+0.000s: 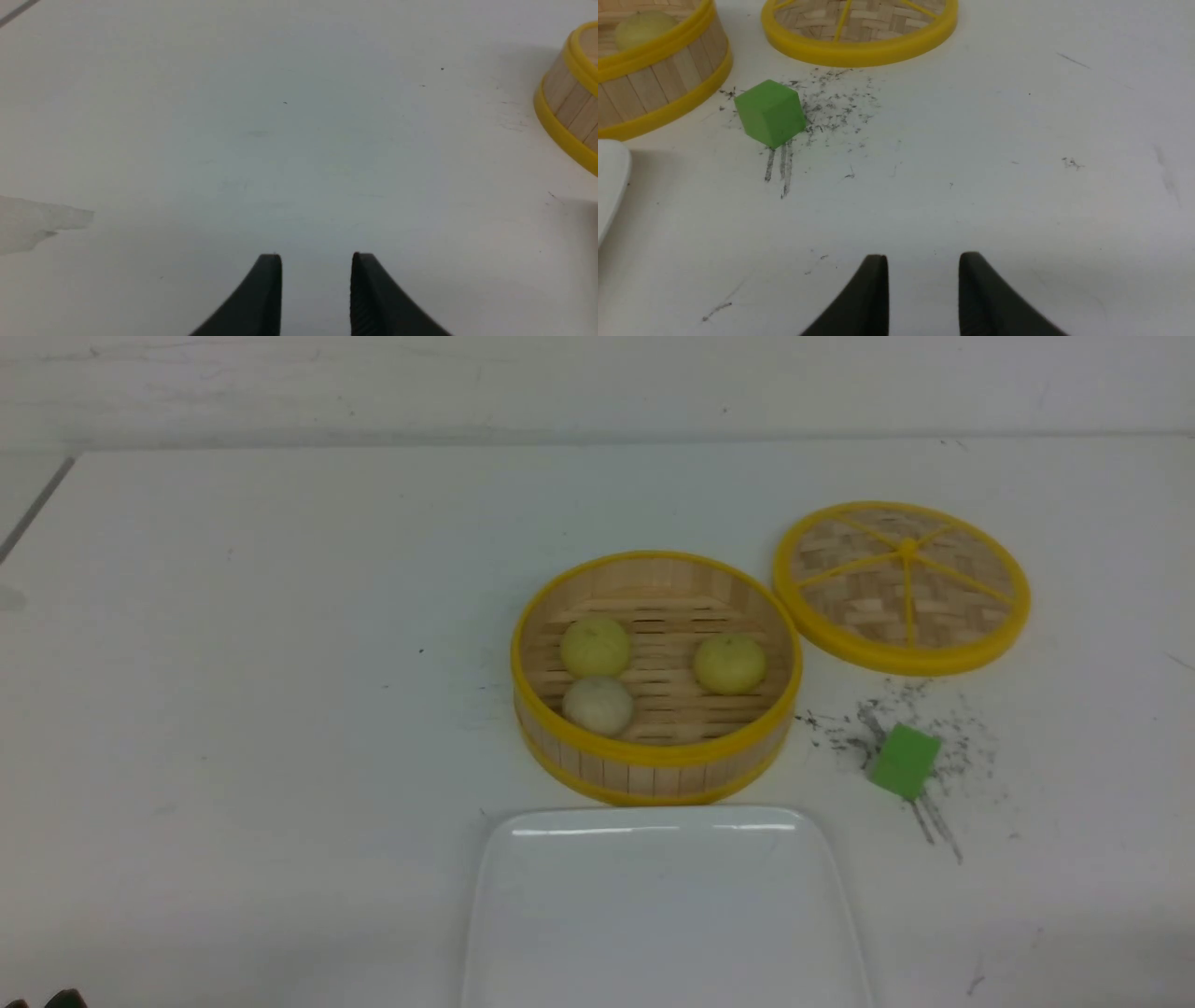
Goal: Put the steamed buns into the plate on the white tablecloth.
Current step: 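Reach toward a bun in the bamboo steamer with the right gripper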
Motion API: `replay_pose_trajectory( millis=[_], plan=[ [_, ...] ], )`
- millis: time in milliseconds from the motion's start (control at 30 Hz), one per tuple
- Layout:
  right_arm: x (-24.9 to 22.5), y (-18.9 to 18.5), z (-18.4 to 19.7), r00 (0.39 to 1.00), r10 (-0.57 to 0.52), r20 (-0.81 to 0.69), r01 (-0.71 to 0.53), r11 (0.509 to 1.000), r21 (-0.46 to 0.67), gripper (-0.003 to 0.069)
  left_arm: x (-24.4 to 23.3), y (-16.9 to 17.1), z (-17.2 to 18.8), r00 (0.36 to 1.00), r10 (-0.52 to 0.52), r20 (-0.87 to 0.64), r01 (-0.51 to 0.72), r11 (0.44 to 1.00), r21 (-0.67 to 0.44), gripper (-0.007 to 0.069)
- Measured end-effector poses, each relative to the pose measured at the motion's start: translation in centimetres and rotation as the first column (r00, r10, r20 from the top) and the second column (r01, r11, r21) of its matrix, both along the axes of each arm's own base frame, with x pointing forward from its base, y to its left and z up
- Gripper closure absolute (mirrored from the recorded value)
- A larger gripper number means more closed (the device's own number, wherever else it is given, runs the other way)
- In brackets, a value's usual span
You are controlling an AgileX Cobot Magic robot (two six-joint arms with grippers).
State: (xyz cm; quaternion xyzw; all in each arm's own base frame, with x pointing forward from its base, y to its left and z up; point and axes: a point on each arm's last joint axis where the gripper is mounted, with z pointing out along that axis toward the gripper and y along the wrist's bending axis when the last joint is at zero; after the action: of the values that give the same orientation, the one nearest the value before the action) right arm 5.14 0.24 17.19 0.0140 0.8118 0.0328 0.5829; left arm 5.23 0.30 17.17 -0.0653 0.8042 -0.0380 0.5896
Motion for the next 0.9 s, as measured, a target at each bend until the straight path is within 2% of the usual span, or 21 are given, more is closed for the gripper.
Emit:
replay_pose_trajectory(
  millis=[300,367,400,433,467,500,533,600,633,667,700,733,767,900],
  plan=[
    [0.0,0.0,0.0,1.000,-0.003,0.003,0.003,1.000,0.022,0.0419,0.0,0.0,0.0,1.000,0.000,0.000,0.000,1.000,-0.001,0.0383],
    [0.1,0.3,0.1,1.000,-0.014,0.011,0.012,0.991,0.135,0.0419,0.0,-0.1,0.0,1.000,0.008,-0.001,-0.008,0.998,-0.055,0.0383],
    [0.1,0.6,0.1,1.000,-0.028,0.012,0.024,0.959,0.281,0.0419,0.0,-0.2,0.0,1.000,0.018,-0.003,-0.019,0.991,-0.135,0.0383],
    [0.1,0.6,0.2,0.999,-0.029,0.015,0.024,0.959,0.281,0.0419,0.0,-0.2,0.0,1.000,0.020,-0.003,-0.021,0.988,-0.152,0.0383],
    [0.1,0.9,0.4,0.999,-0.049,0.015,0.036,0.884,0.466,0.0419,0.0,-0.6,0.0,0.999,0.041,-0.017,-0.044,0.936,-0.348,0.0383],
    [0.2,1.0,0.6,0.998,-0.060,0.017,0.041,0.833,0.552,0.0419,0.0,-0.8,0.0,0.998,0.052,-0.030,-0.060,0.883,-0.466,0.0383],
    [0.2,1.1,0.7,0.998,-0.067,0.018,0.042,0.793,0.608,0.0419,0.0,-1.0,0.0,0.998,0.056,-0.040,-0.069,0.837,-0.543,0.0383],
    [0.2,1.3,0.9,0.997,-0.074,0.010,0.046,0.715,0.698,0.0419,-0.1,-1.4,0.1,0.995,0.068,-0.075,-0.101,0.693,-0.713,0.0383],
    [0.2,1.3,0.9,0.997,-0.074,0.008,0.046,0.703,0.709,0.0419,-0.1,-1.5,0.1,0.994,0.070,-0.082,-0.108,0.673,-0.732,0.0383],
    [0.2,1.4,1.0,0.997,-0.076,0.006,0.046,0.674,0.737,0.0419,-0.1,-1.7,0.1,0.992,0.070,-0.101,-0.123,0.594,-0.795,0.0383],
    [0.2,1.4,1.0,0.997,-0.076,0.006,0.046,0.667,0.744,0.0419,-0.1,-1.7,0.1,0.992,0.071,-0.108,-0.129,0.570,-0.811,0.0383],
    [0.2,1.4,1.1,0.997,-0.076,0.004,0.046,0.649,0.759,0.0419,-0.1,-1.8,0.1,0.990,0.072,-0.120,-0.140,0.521,-0.842,0.0383],
    [0.2,1.4,1.1,0.997,-0.076,0.004,0.046,0.641,0.766,0.0419,-0.1,-1.8,0.1,0.989,0.072,-0.127,-0.146,0.497,-0.855,0.0383],
    [0.2,1.4,1.1,0.997,-0.078,0.007,0.044,0.633,0.773,0.0421,-0.1,-1.9,0.1,0.989,0.073,-0.129,-0.148,0.473,-0.869,0.0383]
  ],
)
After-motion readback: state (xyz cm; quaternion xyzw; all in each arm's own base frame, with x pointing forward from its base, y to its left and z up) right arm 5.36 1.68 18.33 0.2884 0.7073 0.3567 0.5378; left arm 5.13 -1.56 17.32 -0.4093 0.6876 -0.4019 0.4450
